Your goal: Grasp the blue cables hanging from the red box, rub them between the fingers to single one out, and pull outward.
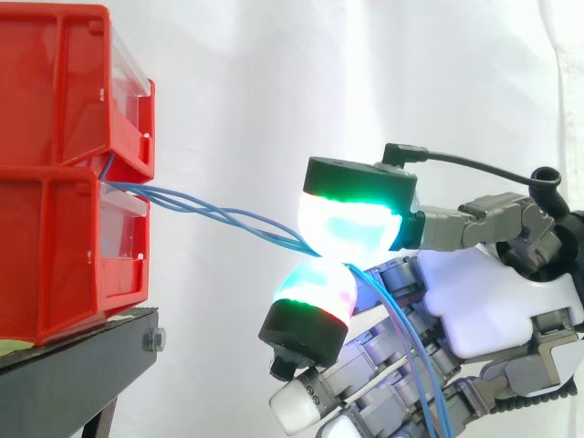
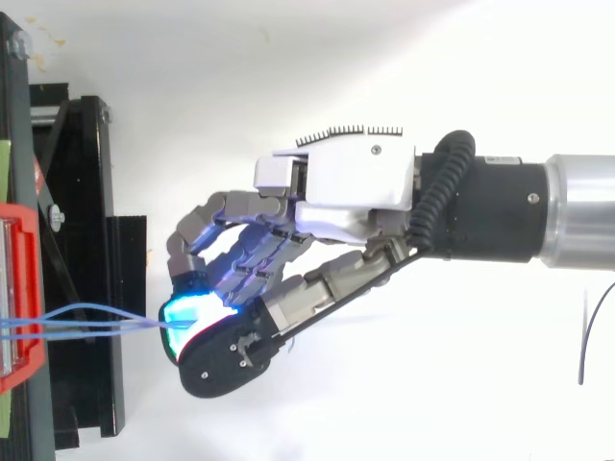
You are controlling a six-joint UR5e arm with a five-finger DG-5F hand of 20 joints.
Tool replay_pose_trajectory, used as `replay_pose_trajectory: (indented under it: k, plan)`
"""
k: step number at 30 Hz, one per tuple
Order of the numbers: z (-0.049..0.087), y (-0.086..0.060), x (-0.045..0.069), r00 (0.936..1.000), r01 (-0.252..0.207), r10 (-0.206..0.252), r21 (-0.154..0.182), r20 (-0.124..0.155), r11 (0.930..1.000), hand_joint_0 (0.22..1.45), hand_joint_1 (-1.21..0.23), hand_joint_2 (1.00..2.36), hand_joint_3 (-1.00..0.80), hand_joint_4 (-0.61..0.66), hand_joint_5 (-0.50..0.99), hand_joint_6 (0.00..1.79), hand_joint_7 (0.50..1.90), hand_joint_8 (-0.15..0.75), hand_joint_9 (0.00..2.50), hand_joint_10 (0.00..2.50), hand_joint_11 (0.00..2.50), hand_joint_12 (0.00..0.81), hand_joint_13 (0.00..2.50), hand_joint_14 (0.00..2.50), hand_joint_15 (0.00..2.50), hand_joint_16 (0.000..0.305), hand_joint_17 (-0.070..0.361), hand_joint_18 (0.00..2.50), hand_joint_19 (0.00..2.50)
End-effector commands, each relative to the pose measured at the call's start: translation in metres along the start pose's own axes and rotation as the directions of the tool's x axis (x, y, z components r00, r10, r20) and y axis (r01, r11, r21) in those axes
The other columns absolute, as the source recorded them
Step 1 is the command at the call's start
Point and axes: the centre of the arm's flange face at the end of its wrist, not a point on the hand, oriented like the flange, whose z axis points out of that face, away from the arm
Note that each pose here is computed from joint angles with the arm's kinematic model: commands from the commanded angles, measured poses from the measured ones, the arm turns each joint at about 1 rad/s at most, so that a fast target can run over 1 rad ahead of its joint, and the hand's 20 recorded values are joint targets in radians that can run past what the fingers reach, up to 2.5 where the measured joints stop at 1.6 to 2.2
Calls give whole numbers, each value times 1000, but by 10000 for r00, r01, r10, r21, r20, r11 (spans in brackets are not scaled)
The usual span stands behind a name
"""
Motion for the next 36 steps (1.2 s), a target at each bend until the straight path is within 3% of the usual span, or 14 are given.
replay_pose_trajectory:
  k: [1, 4, 10, 13, 18, 23, 27, 32, 36]
  plan:
    - [0, 1, -7, 10000, -15, 15, 3, 91, 10000, 715, -897, 1014, -290, 28, -190, 911, 1188, 235, 672, 10, 351, 362, 756, 19, 515, 46, 105, 700, 506]
    - [0, 1, -12, 9999, 1, -1, -8, 165, 10000, 750, -915, 1000, -500, 53, -191, 910, 1057, 228, 655, 10, 347, 354, 749, 19, 516, 46, 104, 703, 491]
    - [0, 1, -12, 9999, 11, -11, -38, 159, 10000, 556, -863, 1000, -500, 81, -176, 898, 1045, 230, 688, 10, 350, 357, 763, 20, 530, 47, 106, 707, 532]
    - [0, 2, -12, 9999, 9, -8, -53, 156, 10000, 474, -750, 1000, -500, 89, -166, 893, 1056, 259, 742, 12, 353, 382, 788, 20, 542, 51, 116, 735, 539]
    - [0, 1, -12, 9999, 11, -11, -35, 144, 10000, 463, -636, 1000, -500, 82, -159, 886, 1067, 265, 773, 9, 340, 396, 806, 18, 539, 53, 119, 736, 545]
    - [0, 2, -12, 9999, 9, -8, -53, 156, 10000, 551, -560, 1001, -486, 55, -160, 877, 1102, 246, 774, 11, 356, 366, 785, 21, 550, 47, 106, 683, 595]
    - [0, 2, -12, 9999, 9, -8, -53, 156, 10000, 579, -566, 1013, -291, 33, -159, 877, 1128, 241, 783, 11, 355, 362, 786, 21, 555, 46, 104, 671, 601]
    - [1, 1, -12, 9999, 9, -8, -53, 156, 10000, 587, -694, 1008, -95, 76, -164, 897, 1063, 287, 786, 9, 354, 414, 830, 18, 538, 57, 128, 762, 534]
    - [1, 1, -12, 9999, 9, -8, -53, 156, 10000, 618, -776, 1012, -125, 64, -183, 907, 1031, 262, 723, 10, 364, 389, 789, 20, 540, 52, 117, 712, 549]
